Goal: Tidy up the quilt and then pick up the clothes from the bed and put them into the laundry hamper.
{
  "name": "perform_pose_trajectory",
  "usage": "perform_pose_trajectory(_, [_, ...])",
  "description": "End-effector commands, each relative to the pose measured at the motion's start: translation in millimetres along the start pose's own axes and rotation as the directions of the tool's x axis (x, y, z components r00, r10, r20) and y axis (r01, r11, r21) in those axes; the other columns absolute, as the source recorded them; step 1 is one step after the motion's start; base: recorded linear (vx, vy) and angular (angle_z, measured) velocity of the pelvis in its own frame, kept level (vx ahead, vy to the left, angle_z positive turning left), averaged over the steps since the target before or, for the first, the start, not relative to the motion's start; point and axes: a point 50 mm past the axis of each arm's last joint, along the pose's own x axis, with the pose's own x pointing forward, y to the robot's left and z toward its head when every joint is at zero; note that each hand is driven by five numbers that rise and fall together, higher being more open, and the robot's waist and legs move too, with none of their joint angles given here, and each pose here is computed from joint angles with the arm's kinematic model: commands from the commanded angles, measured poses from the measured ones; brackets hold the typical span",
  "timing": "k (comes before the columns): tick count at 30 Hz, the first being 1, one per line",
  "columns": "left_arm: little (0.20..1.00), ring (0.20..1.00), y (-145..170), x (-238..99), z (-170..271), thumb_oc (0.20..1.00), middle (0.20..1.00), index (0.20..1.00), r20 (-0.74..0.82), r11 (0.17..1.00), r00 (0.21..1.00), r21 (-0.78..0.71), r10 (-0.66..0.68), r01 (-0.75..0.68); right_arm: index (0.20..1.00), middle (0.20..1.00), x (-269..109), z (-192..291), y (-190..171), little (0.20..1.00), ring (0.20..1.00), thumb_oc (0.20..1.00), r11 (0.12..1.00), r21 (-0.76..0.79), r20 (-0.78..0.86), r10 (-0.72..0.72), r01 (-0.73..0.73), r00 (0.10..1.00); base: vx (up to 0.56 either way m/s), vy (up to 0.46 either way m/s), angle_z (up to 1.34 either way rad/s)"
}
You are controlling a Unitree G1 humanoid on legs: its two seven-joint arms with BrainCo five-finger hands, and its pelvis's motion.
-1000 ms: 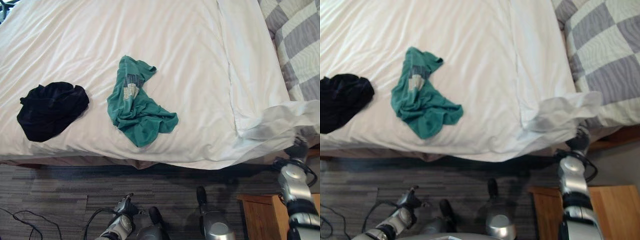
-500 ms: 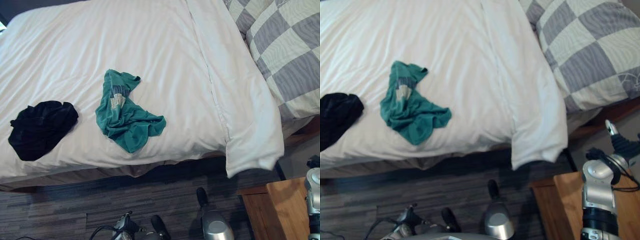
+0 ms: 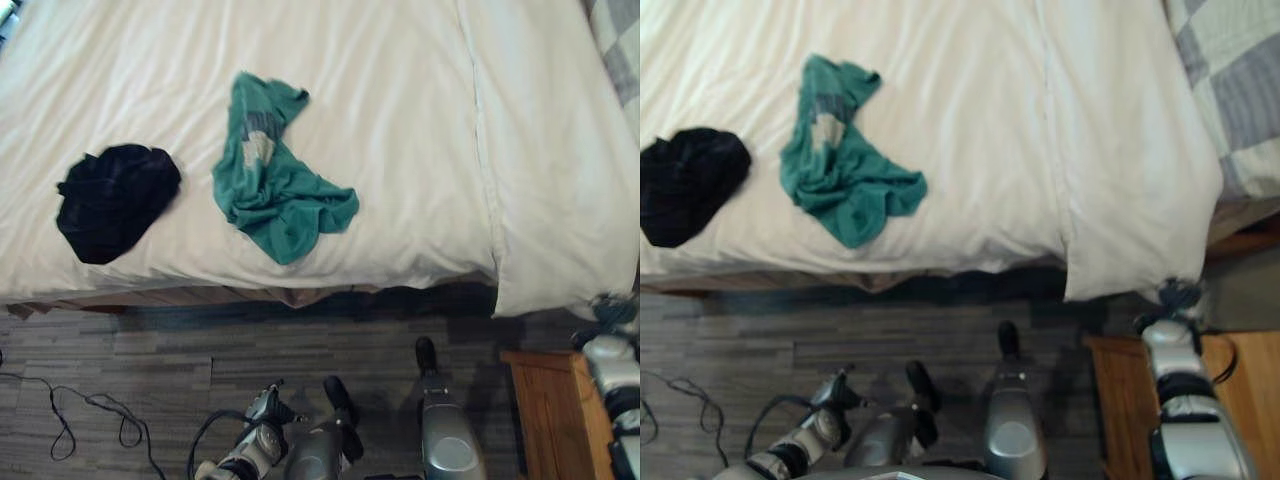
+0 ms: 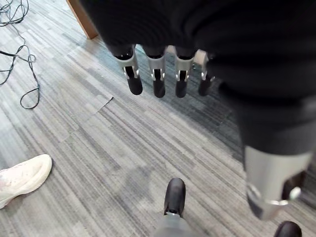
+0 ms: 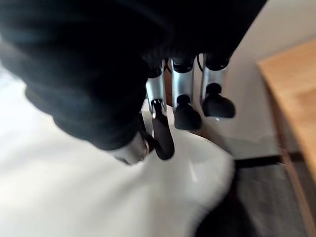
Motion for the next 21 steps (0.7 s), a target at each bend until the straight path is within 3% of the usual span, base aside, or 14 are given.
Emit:
perform_pose_trajectory(1, [1.000, 1.000, 23.3, 2.7, -19.2, 1.000, 1.000, 1.000, -0.083, 0.996, 0.992, 0.014, 0.092, -0.091, 0.200, 0.200, -16.2, -25.4, 19.7, 0.200, 0.200, 0.200, 0.996, -0.016, -0.061, 0.091, -0.093, 0.994, -0.07, 0.039, -0.01])
perform_pose_trajectory(2, [1.000, 1.000, 25.0, 1.9, -24.6, 1.000, 1.000, 1.000, -0.105, 0.995, 0.989, 0.010, 0.101, -0.101, 0.200, 0.200, -39.4, -68.2, 36.2, 0.200, 0.200, 0.200, 0.978, -0.075, -0.192, 0.178, -0.196, 0.965, -0.05, 0.025, -0.02])
perform_pose_trajectory(3, [1.000, 1.000, 25.2, 2.0, -24.8, 1.000, 1.000, 1.000, -0.106, 0.995, 0.989, 0.010, 0.102, -0.101, 0.200, 0.200, -39.5, -68.1, 36.5, 0.200, 0.200, 0.200, 0.978, -0.075, -0.192, 0.179, -0.196, 0.965, -0.10, 0.067, -0.02])
perform_pose_trajectory(4, [1.000, 1.000, 29.0, 2.7, -25.4, 1.000, 1.000, 1.000, -0.106, 0.994, 0.989, 0.024, 0.106, -0.104, 0.200, 0.200, -61.6, -102.0, 48.1, 0.200, 0.200, 0.200, 0.944, -0.128, -0.310, 0.254, -0.305, 0.916, -0.08, 0.057, -0.04])
perform_pose_trajectory(6, [1.000, 1.000, 31.5, 3.3, -24.8, 1.000, 1.000, 1.000, -0.101, 0.994, 0.989, 0.032, 0.107, -0.104, 0.200, 0.200, -74.5, -117.7, 54.4, 0.200, 0.200, 0.200, 0.917, -0.152, -0.370, 0.295, -0.370, 0.881, -0.06, 0.063, 0.07])
perform_pose_trajectory(7, [1.000, 1.000, 36.0, 5.2, -19.6, 1.000, 1.000, 1.000, -0.081, 0.993, 0.991, 0.049, 0.109, -0.105, 0.200, 0.200, -92.7, -143.0, 55.5, 0.200, 0.200, 0.200, 0.869, -0.198, -0.468, 0.323, -0.453, 0.823, -0.02, 0.049, 0.14])
perform_pose_trajectory(8, [1.000, 1.000, 36.1, 5.2, -19.7, 1.000, 1.000, 1.000, -0.081, 0.993, 0.991, 0.050, 0.109, -0.105, 0.344, 0.344, -92.8, -143.0, 55.6, 0.344, 0.344, 0.344, 0.869, -0.198, -0.468, 0.323, -0.454, 0.822, -0.03, 0.093, 0.13])
perform_pose_trajectory(9, [1.000, 1.000, 36.8, 5.9, -16.3, 1.000, 1.000, 1.000, -0.067, 0.993, 0.992, 0.055, 0.105, -0.101, 0.940, 0.940, -99.8, -150.8, 56.6, 0.940, 0.940, 0.940, 0.843, -0.215, -0.499, 0.340, -0.494, 0.797, -0.01, 0.045, 0.12])
perform_pose_trajectory(10, [1.000, 1.000, 36.8, 5.9, -16.4, 1.000, 1.000, 1.000, -0.067, 0.993, 0.992, 0.055, 0.105, -0.101, 1.000, 1.000, -99.9, -150.9, 56.6, 1.000, 1.000, 1.000, 0.842, -0.215, -0.499, 0.340, -0.494, 0.797, -0.02, 0.074, 0.16])
perform_pose_trajectory(12, [1.000, 1.000, 36.8, 8.9, -0.6, 1.000, 1.000, 1.000, -0.015, 0.993, 0.996, 0.088, 0.083, -0.081, 1.000, 1.000, -117.0, -167.5, 58.4, 1.000, 1.000, 1.000, 0.780, -0.260, -0.553, 0.364, -0.570, 0.750, -0.03, 0.136, 0.22])
perform_pose_trajectory(17, [1.000, 1.000, 38.0, 9.3, 0.6, 1.000, 1.000, 1.000, -0.005, 0.993, 0.998, 0.102, 0.068, -0.067, 1.000, 1.000, -118.5, -160.1, 68.6, 1.000, 1.000, 1.000, 0.745, -0.280, -0.513, 0.418, -0.606, 0.750, -0.06, 0.088, 0.25])
perform_pose_trajectory(21, [1.000, 1.000, 33.9, 6.2, -13.4, 1.000, 1.000, 1.000, -0.044, 0.997, 0.998, 0.060, 0.049, -0.046, 1.000, 1.000, -119.6, -145.9, 85.9, 1.000, 1.000, 1.000, 0.647, -0.374, -0.454, 0.498, -0.665, 0.739, -0.07, -0.028, 0.21])
